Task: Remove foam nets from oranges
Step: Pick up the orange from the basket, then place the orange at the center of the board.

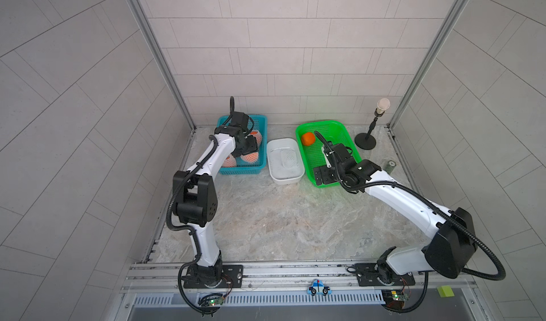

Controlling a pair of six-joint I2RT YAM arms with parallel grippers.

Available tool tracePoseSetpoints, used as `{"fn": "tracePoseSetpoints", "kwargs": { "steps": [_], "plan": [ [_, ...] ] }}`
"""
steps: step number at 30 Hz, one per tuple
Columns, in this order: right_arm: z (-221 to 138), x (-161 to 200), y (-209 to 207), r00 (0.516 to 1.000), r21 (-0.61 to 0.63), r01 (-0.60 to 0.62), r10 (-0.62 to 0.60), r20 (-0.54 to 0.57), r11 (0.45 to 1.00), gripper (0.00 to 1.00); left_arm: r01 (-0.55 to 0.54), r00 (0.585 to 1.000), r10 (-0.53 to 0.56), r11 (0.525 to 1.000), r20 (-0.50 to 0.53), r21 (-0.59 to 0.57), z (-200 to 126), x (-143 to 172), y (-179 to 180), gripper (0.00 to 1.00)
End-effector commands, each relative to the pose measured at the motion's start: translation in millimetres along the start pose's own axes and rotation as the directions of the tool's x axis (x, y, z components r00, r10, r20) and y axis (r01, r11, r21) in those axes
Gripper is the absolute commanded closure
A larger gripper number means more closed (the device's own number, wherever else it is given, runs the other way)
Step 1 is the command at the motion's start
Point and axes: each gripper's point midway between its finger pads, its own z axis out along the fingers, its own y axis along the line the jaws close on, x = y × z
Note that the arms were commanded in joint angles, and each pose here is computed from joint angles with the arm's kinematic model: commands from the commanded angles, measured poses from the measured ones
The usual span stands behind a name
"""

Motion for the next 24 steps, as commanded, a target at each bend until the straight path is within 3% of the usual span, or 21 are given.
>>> {"fn": "tracePoseSetpoints", "kwargs": {
  "steps": [1,15,24],
  "plan": [
    [-11,-2,1,1.000,-0.012,-0.009,0.010,0.023,1.000,0.00,0.005,1.000,-0.005,1.000,0.014,0.029,-19,5,-6,0.38],
    [-26,21,16,0.996,-0.152,0.052,-0.040,0.080,0.987,0.01,-0.103,0.988,0.115,0.987,-0.100,0.122,-48,95,-41,0.38],
    [-39,57,56,0.940,-0.304,0.294,-0.215,0.266,0.906,0.03,-0.198,0.949,0.237,0.962,-0.209,0.190,-44,176,-65,0.38]
  ]
}}
